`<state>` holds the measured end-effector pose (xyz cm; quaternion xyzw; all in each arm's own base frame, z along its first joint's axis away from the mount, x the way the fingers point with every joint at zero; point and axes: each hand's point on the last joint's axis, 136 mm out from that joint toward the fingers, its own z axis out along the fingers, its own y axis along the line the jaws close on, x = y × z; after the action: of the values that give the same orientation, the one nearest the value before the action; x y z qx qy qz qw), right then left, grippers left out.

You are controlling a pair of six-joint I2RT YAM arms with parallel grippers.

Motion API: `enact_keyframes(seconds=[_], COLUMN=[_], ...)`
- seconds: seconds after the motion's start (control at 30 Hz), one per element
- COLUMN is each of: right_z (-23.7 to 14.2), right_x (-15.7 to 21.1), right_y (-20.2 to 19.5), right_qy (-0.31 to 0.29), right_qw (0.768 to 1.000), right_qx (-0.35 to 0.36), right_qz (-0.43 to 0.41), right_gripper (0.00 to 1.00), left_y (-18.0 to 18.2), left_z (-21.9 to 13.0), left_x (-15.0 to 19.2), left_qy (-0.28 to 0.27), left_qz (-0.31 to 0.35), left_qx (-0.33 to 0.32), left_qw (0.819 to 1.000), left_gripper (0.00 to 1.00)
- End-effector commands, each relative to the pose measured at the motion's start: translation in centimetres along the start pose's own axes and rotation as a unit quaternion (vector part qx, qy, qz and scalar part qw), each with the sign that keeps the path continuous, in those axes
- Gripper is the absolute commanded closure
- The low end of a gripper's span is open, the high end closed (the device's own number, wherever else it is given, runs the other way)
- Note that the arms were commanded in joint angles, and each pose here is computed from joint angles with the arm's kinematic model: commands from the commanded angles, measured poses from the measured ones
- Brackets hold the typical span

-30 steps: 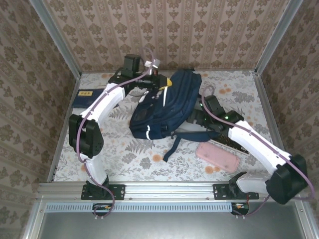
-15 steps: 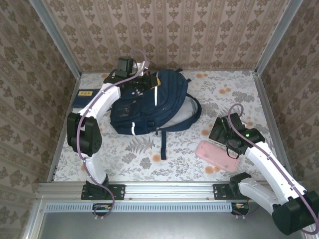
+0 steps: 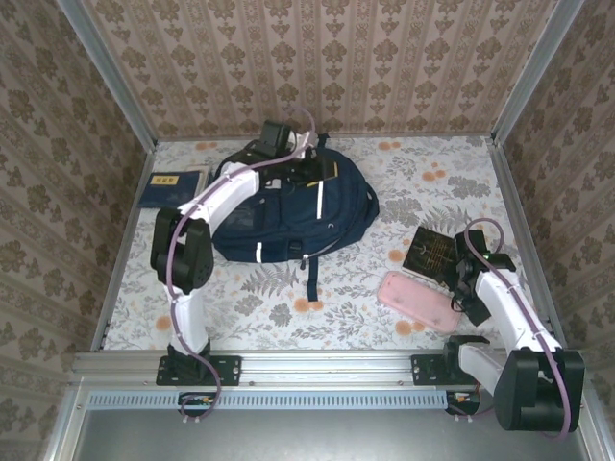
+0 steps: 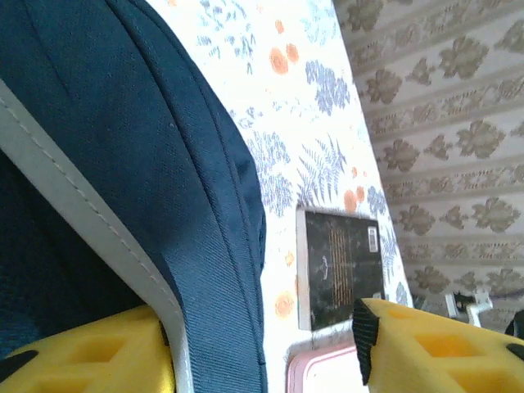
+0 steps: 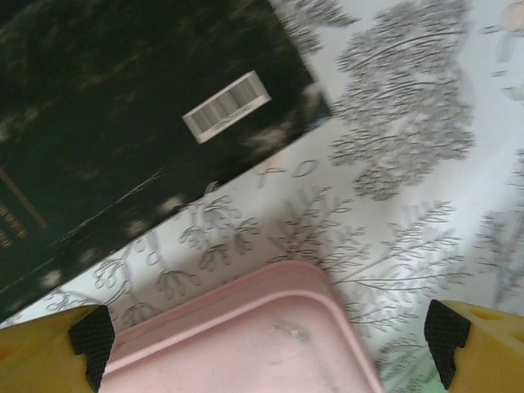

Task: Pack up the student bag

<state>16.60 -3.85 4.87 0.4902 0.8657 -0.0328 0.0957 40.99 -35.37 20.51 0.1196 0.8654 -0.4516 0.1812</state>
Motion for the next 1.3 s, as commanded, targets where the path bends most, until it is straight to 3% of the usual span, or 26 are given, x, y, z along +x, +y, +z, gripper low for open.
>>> enact_keyframes(seconds=[0.0,0.13,0.4,0.6,0.7,0.87,1.07,1.27], right_z=[1.1,1.2,-1.1,-1.7,-2.3,-3.9,-3.8,-6.7], right_x=[2.3,5.5,10.8,14.1,16.1,18.4,17.8,19.0], right_y=[2.8,4.3,7.5,8.5,8.9,9.0,9.0,12.0], right_qy=[0.066,0.110,0.135,0.142,0.140,0.103,0.071,0.011], right_qw=[0.995,0.986,0.963,0.935,0.903,0.831,0.797,0.707], right_qx=[-0.062,-0.076,-0.144,-0.144,-0.143,-0.096,-0.037,-0.053], right_qz=[-0.049,-0.100,-0.183,-0.291,-0.380,-0.538,-0.598,-0.705], right_gripper=[0.00,0.00,0.00,0.00,0.00,0.00,0.00,0.00], left_y=[-3.6,-4.6,-5.2,-4.2,-3.8,-3.7,-3.8,-3.9], left_z=[-3.2,-5.3,-8.3,-9.1,-9.3,-9.9,-10.6,-11.4], left_x=[0.3,1.8,3.7,4.3,4.5,4.5,4.5,4.7], left_qy=[-0.024,-0.033,-0.045,-0.048,-0.047,-0.051,-0.056,-0.070], left_qz=[0.039,0.053,0.071,0.065,0.065,0.066,0.068,0.081], left_qx=[0.020,0.018,0.000,-0.014,-0.018,-0.015,-0.013,-0.010], left_qw=[0.999,0.998,0.996,0.997,0.997,0.996,0.996,0.994], left_gripper=[0.37,0.33,0.31,0.31,0.31,0.30,0.30,0.30])
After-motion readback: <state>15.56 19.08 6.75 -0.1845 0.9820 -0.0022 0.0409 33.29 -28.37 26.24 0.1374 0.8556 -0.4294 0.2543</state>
